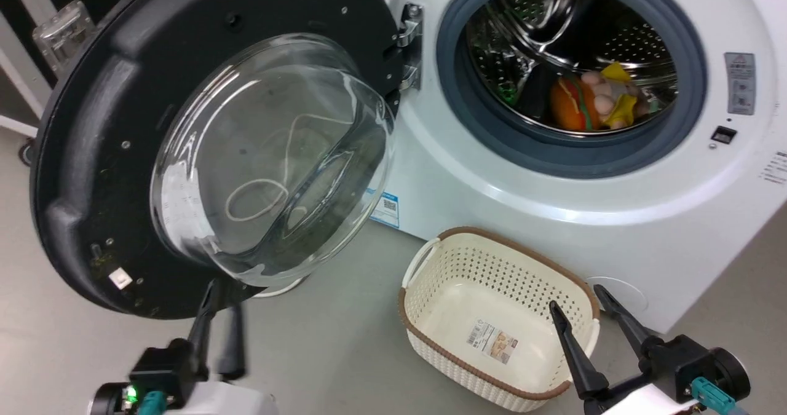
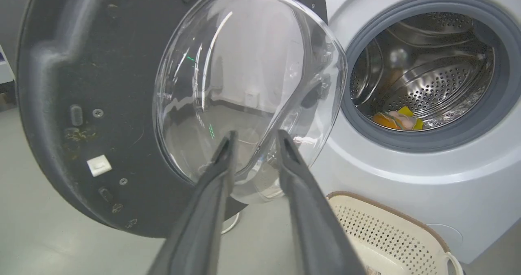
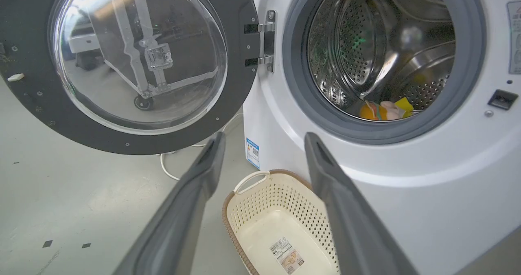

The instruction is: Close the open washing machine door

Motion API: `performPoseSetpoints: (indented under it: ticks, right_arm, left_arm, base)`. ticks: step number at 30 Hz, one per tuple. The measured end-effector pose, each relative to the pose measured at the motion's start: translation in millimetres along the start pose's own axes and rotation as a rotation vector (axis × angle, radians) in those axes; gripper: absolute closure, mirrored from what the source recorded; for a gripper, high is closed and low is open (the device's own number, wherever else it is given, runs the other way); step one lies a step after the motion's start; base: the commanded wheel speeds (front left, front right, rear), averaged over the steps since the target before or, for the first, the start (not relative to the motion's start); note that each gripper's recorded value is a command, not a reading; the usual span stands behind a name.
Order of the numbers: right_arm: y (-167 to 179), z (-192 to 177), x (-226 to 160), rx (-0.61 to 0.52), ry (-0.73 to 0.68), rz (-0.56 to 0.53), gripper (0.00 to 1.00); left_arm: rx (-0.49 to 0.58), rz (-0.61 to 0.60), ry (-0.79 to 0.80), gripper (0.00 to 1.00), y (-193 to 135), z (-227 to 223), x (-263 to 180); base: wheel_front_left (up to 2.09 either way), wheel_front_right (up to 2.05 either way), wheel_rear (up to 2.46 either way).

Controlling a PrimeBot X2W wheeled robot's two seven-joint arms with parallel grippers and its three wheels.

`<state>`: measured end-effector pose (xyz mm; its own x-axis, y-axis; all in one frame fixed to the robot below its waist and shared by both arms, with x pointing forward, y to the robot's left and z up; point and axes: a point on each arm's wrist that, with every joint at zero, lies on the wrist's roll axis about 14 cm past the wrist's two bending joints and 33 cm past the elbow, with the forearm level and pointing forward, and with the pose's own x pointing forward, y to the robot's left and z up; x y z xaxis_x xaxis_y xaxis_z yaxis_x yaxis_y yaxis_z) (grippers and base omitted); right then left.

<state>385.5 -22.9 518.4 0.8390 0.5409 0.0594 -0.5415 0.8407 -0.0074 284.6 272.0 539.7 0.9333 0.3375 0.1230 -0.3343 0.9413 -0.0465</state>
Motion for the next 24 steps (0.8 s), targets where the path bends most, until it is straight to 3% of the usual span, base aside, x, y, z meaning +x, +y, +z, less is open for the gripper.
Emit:
performPoseSetpoints:
  ticks: [10,18,22,24]
  right_arm:
    - [-1,-21,5,0.025,0.041,0.019,0.00]
    - [-10,-37,5,0.034,0.068,0.022,0.00]
    - [-16,-46,5,0.042,0.083,0.018,0.00]
    - [-18,-49,6,0.050,0.089,0.017,0.00]
  left_arm:
    - [-0.036,0.063,-0.138,1.00,33,41,12]
    - [-0.175,0.263,-0.327,1.00,118,94,41]
    - [-0.244,0.355,-0.311,1.00,161,104,59]
    - [-0.337,0.404,-0.277,1.00,181,100,67]
  base:
    - [0.00,0.00,0.00]
    - [0.00,0.00,0.00]
    - [0.00,0.00,0.00]
    - [0.00,0.00,0.00]
